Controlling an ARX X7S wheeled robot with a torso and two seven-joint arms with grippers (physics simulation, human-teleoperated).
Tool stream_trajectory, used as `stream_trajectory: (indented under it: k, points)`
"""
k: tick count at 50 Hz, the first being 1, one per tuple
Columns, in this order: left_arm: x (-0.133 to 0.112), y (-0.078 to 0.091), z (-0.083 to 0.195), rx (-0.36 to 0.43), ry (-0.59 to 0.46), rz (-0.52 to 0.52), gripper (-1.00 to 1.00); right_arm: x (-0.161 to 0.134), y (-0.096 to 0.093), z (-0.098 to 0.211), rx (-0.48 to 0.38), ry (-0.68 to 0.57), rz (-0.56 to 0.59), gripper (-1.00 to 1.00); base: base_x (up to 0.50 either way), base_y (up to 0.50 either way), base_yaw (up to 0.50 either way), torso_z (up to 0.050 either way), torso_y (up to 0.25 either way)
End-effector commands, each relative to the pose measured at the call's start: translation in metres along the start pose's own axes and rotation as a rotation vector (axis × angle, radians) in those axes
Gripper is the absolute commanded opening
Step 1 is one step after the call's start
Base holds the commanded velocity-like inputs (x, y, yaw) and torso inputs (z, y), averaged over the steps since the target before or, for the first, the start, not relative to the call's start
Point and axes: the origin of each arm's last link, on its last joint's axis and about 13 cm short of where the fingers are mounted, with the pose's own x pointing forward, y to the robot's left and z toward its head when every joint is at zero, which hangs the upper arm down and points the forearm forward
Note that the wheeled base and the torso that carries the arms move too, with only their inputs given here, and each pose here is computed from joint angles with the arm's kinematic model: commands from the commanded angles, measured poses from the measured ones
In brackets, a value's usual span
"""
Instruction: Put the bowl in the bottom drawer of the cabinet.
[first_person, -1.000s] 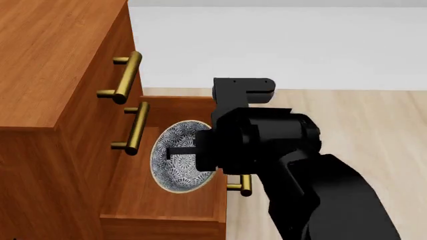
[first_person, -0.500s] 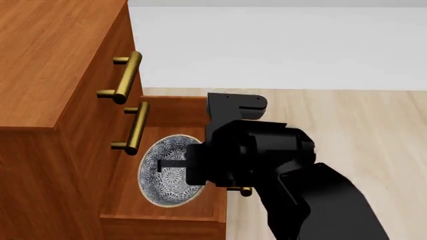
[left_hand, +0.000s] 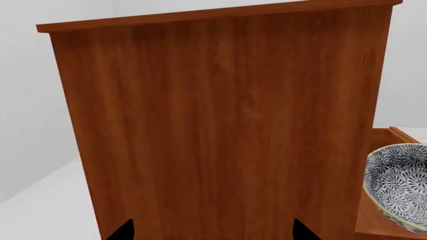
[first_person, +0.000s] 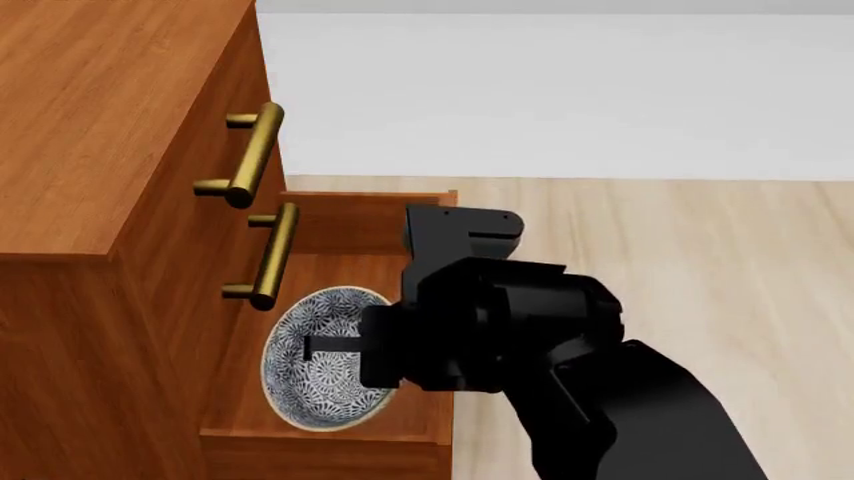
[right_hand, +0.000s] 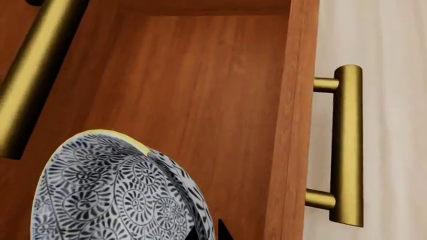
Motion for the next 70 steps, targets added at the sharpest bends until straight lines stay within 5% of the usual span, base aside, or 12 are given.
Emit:
stream_trajectory:
  k: [1, 14, 15, 70]
  points:
    - [0.001, 0.001, 0.001, -0.013, -0.003, -0.004, 1.0, 0.001, 0.002, 0.001, 0.016, -0.023, 0.036, -1.0, 0.0, 0.0, 0.0, 0.0, 0.0]
    - [0.001, 0.001, 0.001, -0.012, 0.0, -0.002, 1.0, 0.002, 0.001, 0.0, 0.028, -0.023, 0.037, -1.0, 0.0, 0.0, 0.0, 0.0, 0.0]
    - [0.001, 0.002, 0.001, -0.013, 0.0, -0.001, 1.0, 0.002, 0.001, 0.0, 0.028, -0.023, 0.037, 1.0, 0.0, 0.0, 0.0, 0.0, 0.0]
    - [-0.001, -0.002, 0.005, -0.002, -0.012, -0.015, 1.0, -0.015, 0.004, 0.032, -0.164, -0.202, 0.062, 1.0, 0.0, 0.0, 0.0, 0.0, 0.0]
